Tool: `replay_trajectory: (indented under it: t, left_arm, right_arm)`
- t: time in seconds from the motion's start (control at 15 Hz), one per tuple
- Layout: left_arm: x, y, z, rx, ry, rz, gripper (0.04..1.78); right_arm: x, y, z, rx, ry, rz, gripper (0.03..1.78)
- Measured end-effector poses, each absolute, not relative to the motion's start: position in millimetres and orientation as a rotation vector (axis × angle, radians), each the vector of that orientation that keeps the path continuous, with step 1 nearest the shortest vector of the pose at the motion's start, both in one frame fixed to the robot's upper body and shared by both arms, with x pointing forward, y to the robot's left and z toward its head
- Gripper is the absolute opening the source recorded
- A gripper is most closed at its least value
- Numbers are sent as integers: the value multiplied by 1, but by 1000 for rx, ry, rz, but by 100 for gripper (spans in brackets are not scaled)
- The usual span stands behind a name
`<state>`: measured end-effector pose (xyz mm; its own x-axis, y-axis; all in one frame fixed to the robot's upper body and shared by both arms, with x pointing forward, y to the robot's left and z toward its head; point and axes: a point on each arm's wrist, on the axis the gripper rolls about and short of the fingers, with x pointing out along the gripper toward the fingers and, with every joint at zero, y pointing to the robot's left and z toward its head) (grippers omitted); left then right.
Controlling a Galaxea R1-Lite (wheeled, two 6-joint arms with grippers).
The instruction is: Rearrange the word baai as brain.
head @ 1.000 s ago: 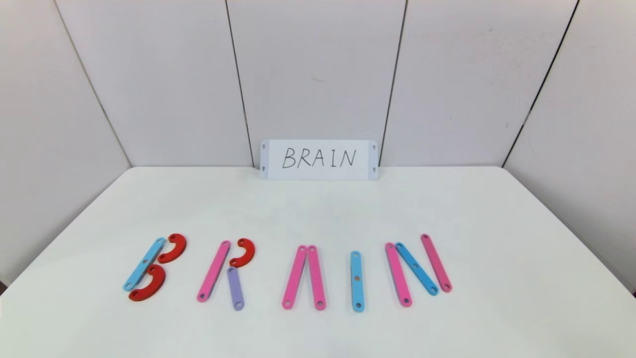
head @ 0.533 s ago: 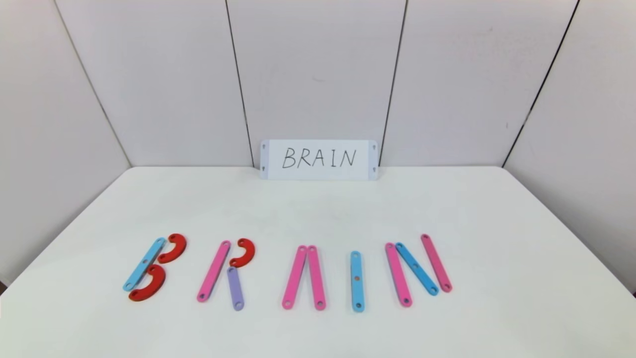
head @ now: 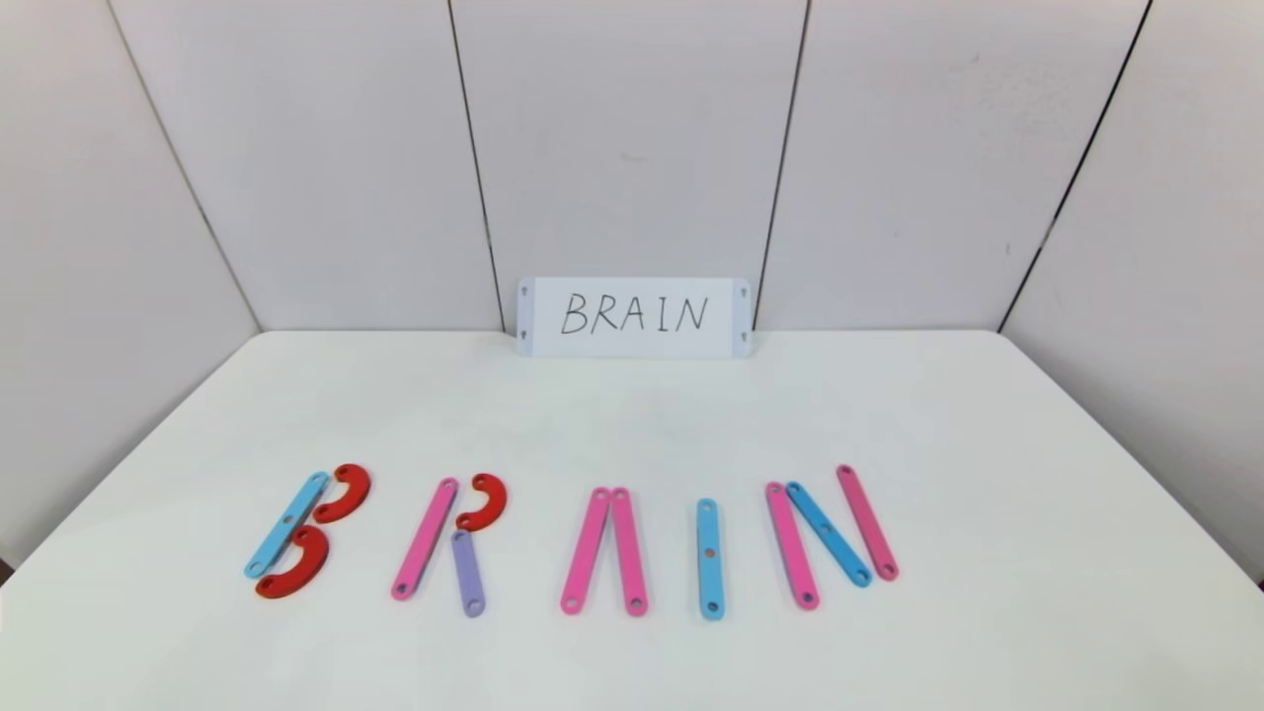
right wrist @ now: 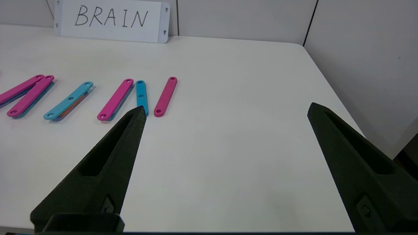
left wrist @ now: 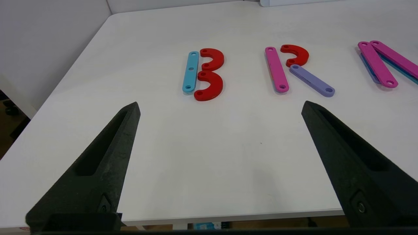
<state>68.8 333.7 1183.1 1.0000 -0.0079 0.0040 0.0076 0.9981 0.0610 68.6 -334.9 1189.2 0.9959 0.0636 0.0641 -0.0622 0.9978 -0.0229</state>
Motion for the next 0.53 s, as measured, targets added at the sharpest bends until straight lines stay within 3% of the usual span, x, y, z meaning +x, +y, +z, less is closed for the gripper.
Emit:
replay_trajectory:
  t: [0.53]
  left_arm:
    - [69, 334, 1182, 37, 0, -6, 173]
  right_arm:
    - [69, -336, 1183, -44, -3, 19, 173]
